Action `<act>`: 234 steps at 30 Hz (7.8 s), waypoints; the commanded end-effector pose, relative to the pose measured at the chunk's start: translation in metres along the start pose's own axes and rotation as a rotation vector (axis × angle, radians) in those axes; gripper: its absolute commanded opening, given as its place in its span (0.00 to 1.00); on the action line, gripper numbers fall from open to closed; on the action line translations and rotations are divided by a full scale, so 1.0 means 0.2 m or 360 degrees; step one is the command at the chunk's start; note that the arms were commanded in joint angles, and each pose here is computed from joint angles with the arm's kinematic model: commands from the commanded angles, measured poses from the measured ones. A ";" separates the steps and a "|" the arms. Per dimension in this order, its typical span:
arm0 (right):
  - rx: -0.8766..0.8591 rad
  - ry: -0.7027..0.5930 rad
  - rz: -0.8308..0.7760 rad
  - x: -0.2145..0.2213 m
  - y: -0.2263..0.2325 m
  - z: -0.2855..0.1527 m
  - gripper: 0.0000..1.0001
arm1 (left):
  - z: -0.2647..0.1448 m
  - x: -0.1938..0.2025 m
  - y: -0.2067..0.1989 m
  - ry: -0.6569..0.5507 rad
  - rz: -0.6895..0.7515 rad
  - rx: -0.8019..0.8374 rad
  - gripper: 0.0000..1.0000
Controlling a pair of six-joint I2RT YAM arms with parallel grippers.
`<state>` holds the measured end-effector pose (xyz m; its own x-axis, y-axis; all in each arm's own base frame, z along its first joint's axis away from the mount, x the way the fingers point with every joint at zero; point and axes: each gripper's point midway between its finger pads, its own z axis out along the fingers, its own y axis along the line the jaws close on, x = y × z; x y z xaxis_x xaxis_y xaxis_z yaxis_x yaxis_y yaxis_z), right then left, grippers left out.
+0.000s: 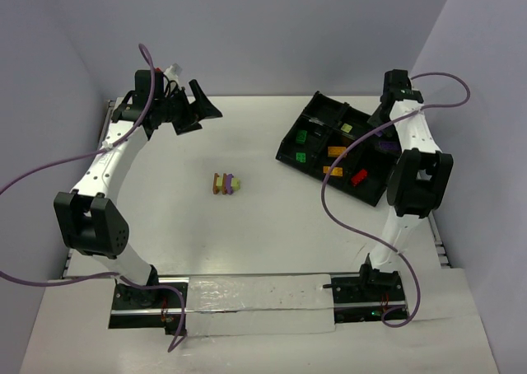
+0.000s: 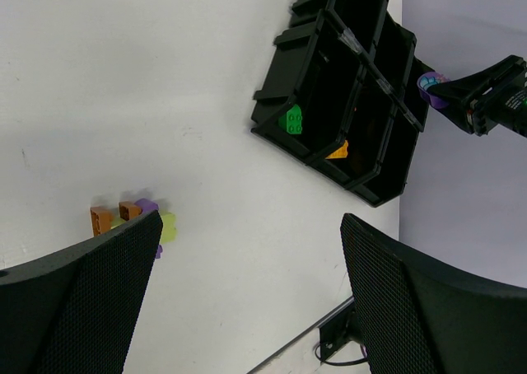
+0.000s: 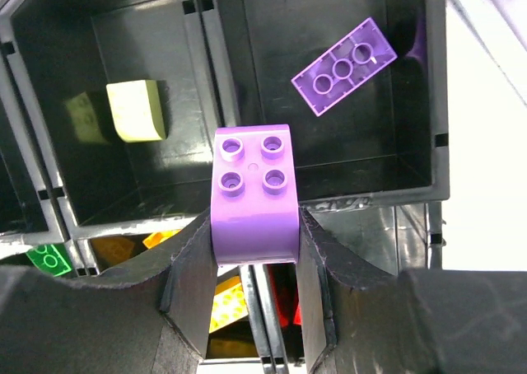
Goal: Sort the legos into containers by color
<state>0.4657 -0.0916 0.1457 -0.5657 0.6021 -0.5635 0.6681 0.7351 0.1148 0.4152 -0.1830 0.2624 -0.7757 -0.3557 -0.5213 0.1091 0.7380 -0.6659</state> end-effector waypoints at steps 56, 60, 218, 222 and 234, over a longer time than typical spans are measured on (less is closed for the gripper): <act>-0.0440 -0.0259 -0.0051 -0.17 0.23 -0.19 0.31 | 0.16 -0.09 0.13 0.0108 -0.0124 -0.0255 0.97; -0.0558 -0.0251 -0.0198 -0.07 0.40 -0.31 0.34 | 0.20 -0.03 0.21 0.0150 -0.0135 -0.0319 0.96; -0.0754 0.0063 -0.0439 0.28 0.75 -0.37 0.54 | 0.34 0.59 0.54 0.0410 0.0162 -0.0935 0.57; -0.0756 0.0063 -0.0442 0.28 0.75 -0.37 0.54 | 0.37 0.59 0.55 0.0414 0.0131 -0.0947 0.49; -0.0738 0.0062 -0.0448 0.29 0.73 -0.37 0.55 | 0.46 0.60 0.64 0.0449 0.0147 -0.1000 0.42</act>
<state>0.4962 0.0761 0.1636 -0.7524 0.3737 -0.5425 0.2356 0.9217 0.3081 0.3705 -0.1791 0.0595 -0.9416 -0.1616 -0.2955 -0.1282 0.9833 -0.1293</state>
